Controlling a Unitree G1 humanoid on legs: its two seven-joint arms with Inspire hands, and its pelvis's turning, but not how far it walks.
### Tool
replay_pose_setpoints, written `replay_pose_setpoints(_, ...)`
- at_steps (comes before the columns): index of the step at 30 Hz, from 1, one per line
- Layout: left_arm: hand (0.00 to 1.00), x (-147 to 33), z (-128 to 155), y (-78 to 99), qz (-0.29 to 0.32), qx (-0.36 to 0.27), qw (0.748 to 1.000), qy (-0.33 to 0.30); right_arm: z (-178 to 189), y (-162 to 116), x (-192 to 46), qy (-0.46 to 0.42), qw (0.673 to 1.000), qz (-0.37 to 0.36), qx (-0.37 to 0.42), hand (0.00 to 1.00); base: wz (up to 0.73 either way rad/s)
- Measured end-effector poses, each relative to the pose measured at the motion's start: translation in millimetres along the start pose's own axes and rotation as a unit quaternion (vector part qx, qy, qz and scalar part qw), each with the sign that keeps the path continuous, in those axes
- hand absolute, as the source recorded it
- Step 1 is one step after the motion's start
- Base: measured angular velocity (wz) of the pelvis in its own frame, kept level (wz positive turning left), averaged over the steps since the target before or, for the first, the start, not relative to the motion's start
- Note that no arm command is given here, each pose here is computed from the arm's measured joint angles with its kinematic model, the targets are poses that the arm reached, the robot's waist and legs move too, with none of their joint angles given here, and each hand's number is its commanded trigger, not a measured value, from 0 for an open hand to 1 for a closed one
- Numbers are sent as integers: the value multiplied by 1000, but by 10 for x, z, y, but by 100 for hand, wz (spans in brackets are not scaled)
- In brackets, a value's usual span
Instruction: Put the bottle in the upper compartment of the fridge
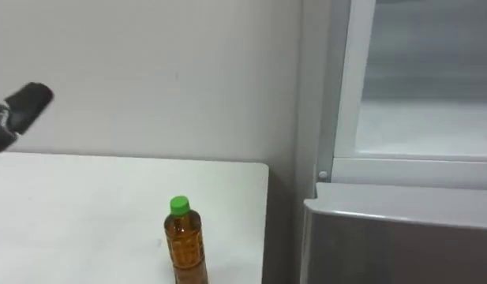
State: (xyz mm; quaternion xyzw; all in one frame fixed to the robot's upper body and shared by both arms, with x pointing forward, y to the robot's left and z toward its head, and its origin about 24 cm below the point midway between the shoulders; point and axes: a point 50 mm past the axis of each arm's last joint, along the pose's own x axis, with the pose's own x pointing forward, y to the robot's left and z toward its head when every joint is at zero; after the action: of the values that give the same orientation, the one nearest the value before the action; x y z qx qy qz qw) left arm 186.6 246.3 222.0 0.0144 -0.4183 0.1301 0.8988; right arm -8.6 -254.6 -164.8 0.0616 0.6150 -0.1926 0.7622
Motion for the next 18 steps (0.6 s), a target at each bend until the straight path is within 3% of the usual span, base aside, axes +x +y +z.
replay_pose_setpoints(9,0,-386,-302,398,116,91,982,121,-24,-37,-15,2,998,-7,-56,0,6)
replay_pose_setpoints(12,0,-678,-526,587,156,121,958,206,-66,-56,-19,17,997,-20,-72,0,2)
replay_pose_setpoints(18,0,-1647,-1042,933,257,163,857,417,-211,-101,-48,53,991,-31,-118,0,2)
